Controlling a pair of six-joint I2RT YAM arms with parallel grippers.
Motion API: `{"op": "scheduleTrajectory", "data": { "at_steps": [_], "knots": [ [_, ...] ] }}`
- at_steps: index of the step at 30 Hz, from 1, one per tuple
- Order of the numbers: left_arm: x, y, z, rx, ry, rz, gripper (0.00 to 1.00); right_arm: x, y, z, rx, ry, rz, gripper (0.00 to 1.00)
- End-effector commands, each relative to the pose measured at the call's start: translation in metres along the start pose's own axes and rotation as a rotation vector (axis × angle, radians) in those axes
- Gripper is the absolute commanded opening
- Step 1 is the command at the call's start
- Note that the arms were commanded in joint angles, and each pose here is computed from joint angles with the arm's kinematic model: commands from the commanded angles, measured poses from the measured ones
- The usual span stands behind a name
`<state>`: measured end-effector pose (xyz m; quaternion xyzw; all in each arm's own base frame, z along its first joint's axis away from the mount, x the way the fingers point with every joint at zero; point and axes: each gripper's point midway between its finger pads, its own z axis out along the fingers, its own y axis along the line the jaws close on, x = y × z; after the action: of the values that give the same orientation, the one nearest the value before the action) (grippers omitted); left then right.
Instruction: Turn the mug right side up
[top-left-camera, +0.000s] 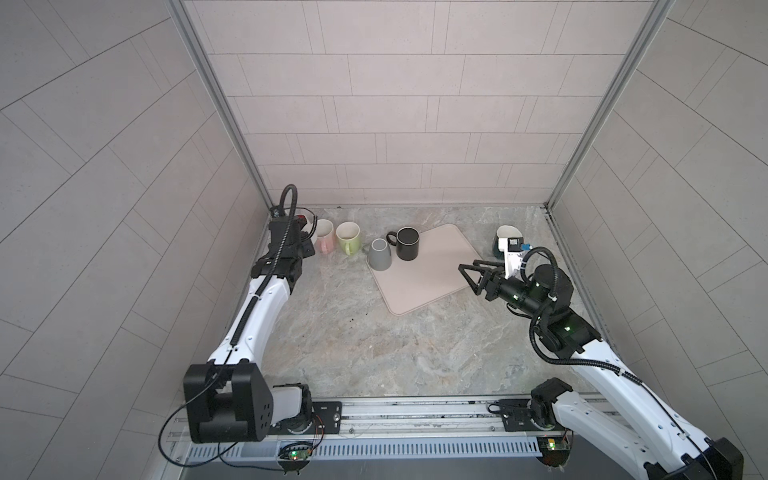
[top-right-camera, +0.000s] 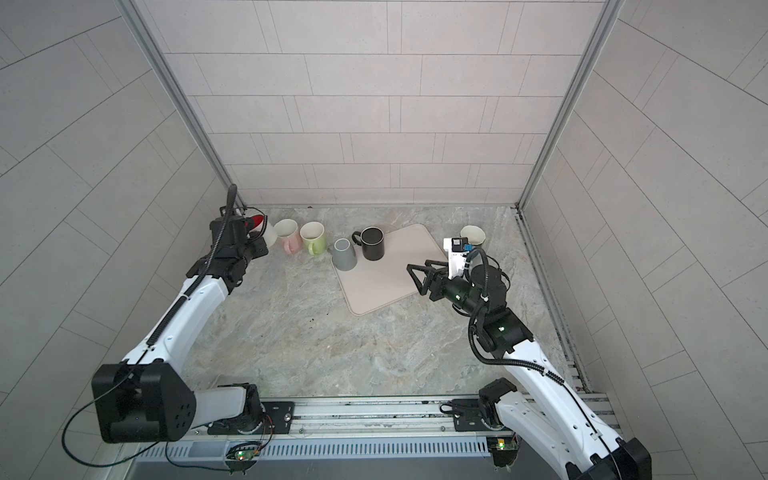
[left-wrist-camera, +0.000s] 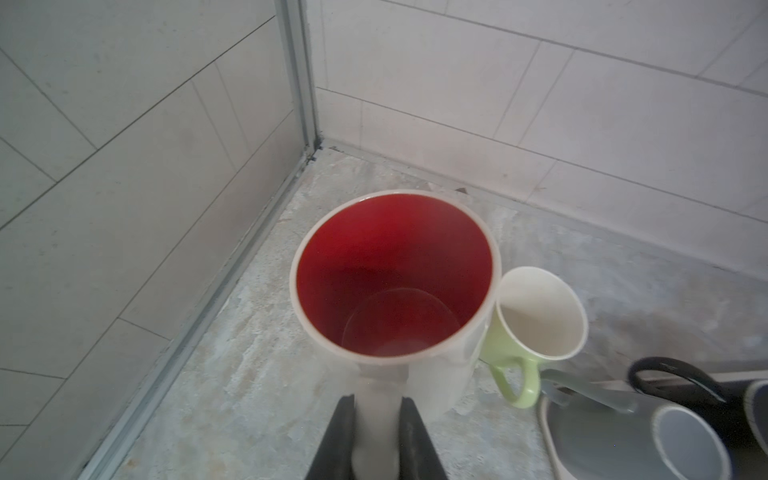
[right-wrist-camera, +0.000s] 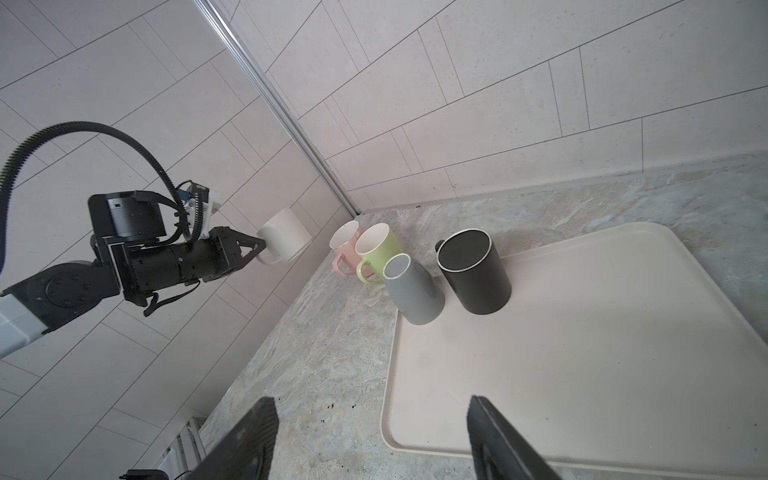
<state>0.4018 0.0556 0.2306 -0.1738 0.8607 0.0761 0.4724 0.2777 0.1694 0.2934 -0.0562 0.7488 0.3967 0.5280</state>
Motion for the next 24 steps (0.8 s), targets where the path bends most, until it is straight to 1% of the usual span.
{"op": "scheduleTrajectory", "data": {
  "at_steps": [1, 7, 11, 16, 24],
  "knots": [
    [-0.049, 0.012, 0.0, -0.081, -0.148, 0.016, 0.0, 0.002, 0.002, -0.004, 0.001, 0.001, -0.02, 0.73],
    [-0.04, 0.025, 0.039, -0.145, -0.124, 0.015, 0.0, 0.005, -0.002, -0.007, 0.024, 0.015, -0.034, 0.73],
    [-0.042, 0.027, 0.058, -0.179, -0.151, 0.026, 0.0, 0.008, -0.009, -0.011, 0.075, 0.038, -0.075, 0.73],
    [-0.044, 0.023, 0.083, -0.151, -0.152, -0.01, 0.0, 0.01, -0.023, -0.017, 0.17, 0.071, -0.119, 0.73],
    [-0.041, 0.014, 0.126, -0.122, -0.119, -0.031, 0.0, 0.014, -0.034, -0.011, 0.216, 0.095, -0.115, 0.73]
  ]
}}
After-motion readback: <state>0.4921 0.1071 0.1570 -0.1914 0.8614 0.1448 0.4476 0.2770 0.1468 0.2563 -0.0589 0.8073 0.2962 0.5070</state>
